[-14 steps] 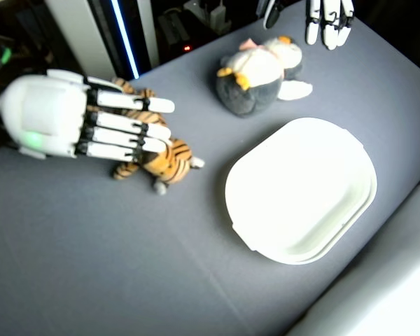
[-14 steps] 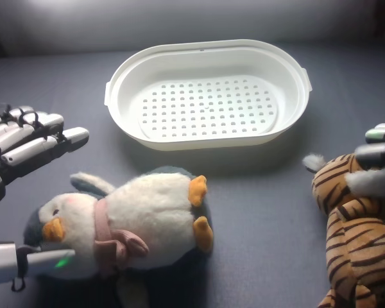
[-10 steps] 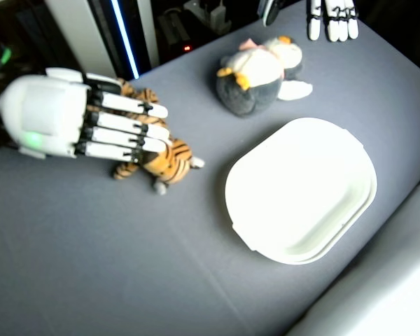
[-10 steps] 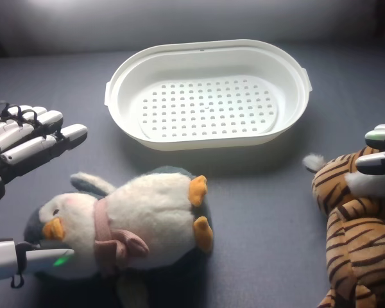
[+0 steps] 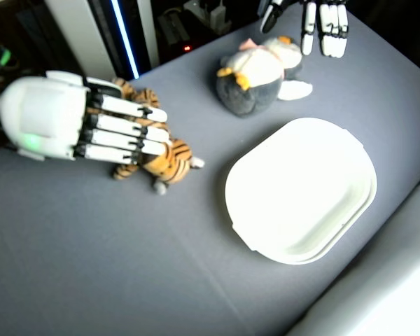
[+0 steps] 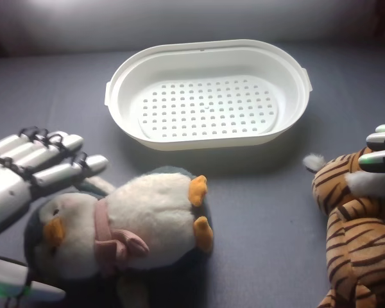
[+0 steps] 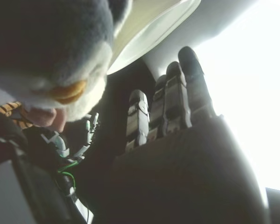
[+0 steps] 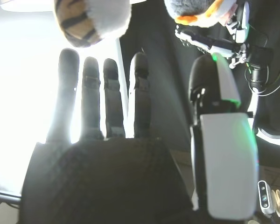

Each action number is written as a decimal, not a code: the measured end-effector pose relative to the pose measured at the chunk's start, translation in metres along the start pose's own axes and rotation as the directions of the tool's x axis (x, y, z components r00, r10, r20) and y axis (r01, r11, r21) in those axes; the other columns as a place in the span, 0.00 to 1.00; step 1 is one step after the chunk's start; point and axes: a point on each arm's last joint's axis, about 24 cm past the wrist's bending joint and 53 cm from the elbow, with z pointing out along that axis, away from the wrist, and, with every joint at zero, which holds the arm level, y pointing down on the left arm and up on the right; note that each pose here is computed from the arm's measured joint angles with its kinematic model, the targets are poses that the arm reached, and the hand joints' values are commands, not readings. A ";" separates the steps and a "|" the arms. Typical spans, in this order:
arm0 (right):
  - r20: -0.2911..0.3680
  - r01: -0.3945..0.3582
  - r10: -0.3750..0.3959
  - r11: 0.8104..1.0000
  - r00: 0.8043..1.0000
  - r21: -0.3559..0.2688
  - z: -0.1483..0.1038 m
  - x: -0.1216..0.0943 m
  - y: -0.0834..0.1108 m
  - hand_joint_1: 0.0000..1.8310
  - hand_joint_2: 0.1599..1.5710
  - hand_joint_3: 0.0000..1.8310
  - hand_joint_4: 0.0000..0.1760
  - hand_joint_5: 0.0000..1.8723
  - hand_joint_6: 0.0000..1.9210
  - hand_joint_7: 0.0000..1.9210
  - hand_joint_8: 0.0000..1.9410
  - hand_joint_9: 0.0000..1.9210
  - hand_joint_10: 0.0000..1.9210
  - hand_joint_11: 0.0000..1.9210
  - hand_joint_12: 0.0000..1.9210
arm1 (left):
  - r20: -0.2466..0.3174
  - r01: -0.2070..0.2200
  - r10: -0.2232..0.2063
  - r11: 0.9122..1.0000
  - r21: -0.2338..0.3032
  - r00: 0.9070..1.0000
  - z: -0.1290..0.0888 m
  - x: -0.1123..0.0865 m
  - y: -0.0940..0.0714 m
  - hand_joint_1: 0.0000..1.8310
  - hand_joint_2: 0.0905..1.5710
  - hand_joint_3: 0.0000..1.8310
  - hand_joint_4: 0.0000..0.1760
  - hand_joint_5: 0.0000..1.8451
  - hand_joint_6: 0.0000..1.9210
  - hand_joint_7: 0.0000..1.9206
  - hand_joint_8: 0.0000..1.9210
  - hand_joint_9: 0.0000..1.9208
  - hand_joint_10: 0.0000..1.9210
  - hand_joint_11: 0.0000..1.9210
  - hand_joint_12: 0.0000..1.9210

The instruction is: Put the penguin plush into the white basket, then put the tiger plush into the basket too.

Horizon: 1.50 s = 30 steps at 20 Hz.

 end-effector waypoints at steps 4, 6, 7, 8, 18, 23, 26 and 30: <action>-0.001 -0.001 0.001 1.000 1.000 0.002 0.000 0.000 -0.001 0.39 0.71 0.00 0.33 0.30 0.00 0.20 0.00 0.17 0.00 0.10 0.29 | -0.063 -0.060 0.059 0.998 -0.009 0.996 0.017 0.023 -0.002 0.43 0.43 0.00 1.00 0.08 0.00 0.00 0.00 0.01 0.00 0.00 0.24; -0.001 0.000 0.000 1.000 1.000 0.002 0.000 0.000 -0.001 0.40 0.71 0.00 0.35 0.30 0.00 0.20 0.00 0.17 0.00 0.10 0.28 | -0.078 -0.085 0.085 0.996 -0.005 0.993 0.022 0.030 -0.003 0.47 0.48 0.00 0.87 0.15 0.00 0.08 0.00 0.12 0.01 0.02 0.32; -0.001 0.000 0.000 1.000 1.000 0.002 0.000 0.000 -0.001 0.40 0.71 0.00 0.37 0.30 0.00 0.20 0.00 0.17 0.00 0.10 0.28 | -0.087 -0.079 0.077 0.997 -0.014 0.993 0.023 0.034 0.000 0.49 0.53 0.00 0.68 0.19 0.00 0.13 0.00 0.17 0.01 0.05 0.36; 0.001 0.000 0.000 1.000 1.000 0.003 0.000 0.000 -0.001 0.38 0.72 0.00 0.41 0.30 0.00 0.20 0.00 0.17 0.00 0.10 0.28 | -0.088 -0.067 0.065 0.997 -0.027 0.994 0.024 0.034 0.003 0.56 0.63 0.01 0.20 0.31 0.01 0.26 0.01 0.29 0.03 0.16 0.39; 0.005 -0.002 0.002 1.000 1.000 0.005 0.000 -0.001 -0.002 0.40 0.73 0.00 0.16 0.32 0.00 0.21 0.00 0.18 0.00 0.13 0.23 | 0.001 -0.028 0.028 0.999 -0.030 1.000 0.029 0.015 0.004 0.74 0.75 0.00 0.00 0.50 0.40 0.34 0.77 0.41 0.78 0.41 0.82; 0.005 -0.003 0.003 1.000 1.000 0.005 0.000 -0.001 -0.002 0.39 0.74 0.00 0.08 0.32 0.00 0.21 0.00 0.19 0.00 0.15 0.20 | 0.002 -0.028 0.028 0.999 -0.030 1.000 0.029 0.015 0.004 0.74 0.73 0.00 0.00 0.53 0.45 0.39 0.69 0.41 0.73 0.34 0.71; 0.005 -0.003 0.003 1.000 1.000 0.005 0.000 -0.001 -0.002 0.40 0.75 0.00 0.17 0.31 0.00 0.22 0.00 0.19 0.00 0.16 0.19 | 0.002 -0.028 0.028 0.999 -0.030 1.000 0.029 0.015 0.004 0.74 0.71 0.00 0.00 0.53 0.52 0.44 0.60 0.41 0.71 0.36 0.74; 0.006 -0.003 0.003 1.000 1.000 0.006 0.000 -0.001 -0.002 0.38 0.76 0.00 0.25 0.31 0.00 0.21 0.00 0.19 0.00 0.15 0.18 | 0.077 0.007 -0.010 0.999 0.040 0.997 0.021 -0.017 -0.011 0.74 0.72 0.00 0.00 0.50 0.56 0.41 0.59 0.44 0.69 0.41 0.68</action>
